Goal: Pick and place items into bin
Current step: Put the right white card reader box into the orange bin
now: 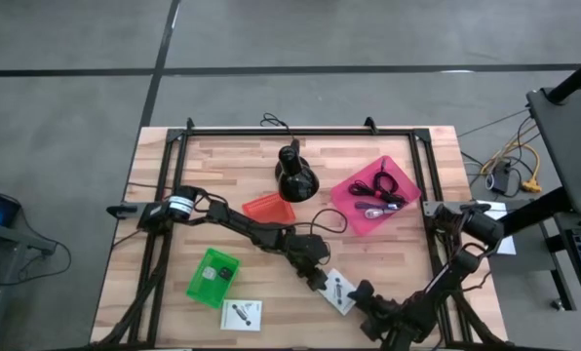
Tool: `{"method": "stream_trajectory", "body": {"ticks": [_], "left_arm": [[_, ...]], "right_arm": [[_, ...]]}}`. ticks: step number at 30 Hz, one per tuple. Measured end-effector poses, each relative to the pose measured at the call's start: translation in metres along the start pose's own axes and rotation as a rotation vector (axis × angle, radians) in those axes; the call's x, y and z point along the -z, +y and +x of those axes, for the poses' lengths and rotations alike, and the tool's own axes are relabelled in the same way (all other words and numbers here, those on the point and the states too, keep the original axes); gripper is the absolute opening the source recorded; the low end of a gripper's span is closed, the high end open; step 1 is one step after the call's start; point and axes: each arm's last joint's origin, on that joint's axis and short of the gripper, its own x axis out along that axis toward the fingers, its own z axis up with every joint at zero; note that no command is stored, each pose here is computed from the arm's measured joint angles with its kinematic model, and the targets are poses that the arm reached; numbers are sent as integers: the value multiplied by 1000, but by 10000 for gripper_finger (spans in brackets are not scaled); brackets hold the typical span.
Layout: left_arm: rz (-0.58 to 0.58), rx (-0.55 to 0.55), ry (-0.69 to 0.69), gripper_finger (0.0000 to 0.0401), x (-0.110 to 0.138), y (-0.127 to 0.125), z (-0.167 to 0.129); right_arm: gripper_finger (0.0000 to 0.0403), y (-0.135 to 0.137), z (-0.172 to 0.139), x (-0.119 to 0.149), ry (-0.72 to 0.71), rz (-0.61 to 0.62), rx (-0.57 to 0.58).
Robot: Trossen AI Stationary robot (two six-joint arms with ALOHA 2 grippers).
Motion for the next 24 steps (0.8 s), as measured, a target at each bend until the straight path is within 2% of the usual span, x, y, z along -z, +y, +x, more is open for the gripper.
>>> {"method": "stream_trajectory", "body": {"ticks": [6, 24], "left_arm": [[3, -1, 0, 154, 0, 0, 0], [21, -3, -2, 155, 0, 0, 0]], "right_arm": [[215, -13, -11, -7, -36, 28, 39], [215, -19, -13, -11, -46, 16, 159]]}}
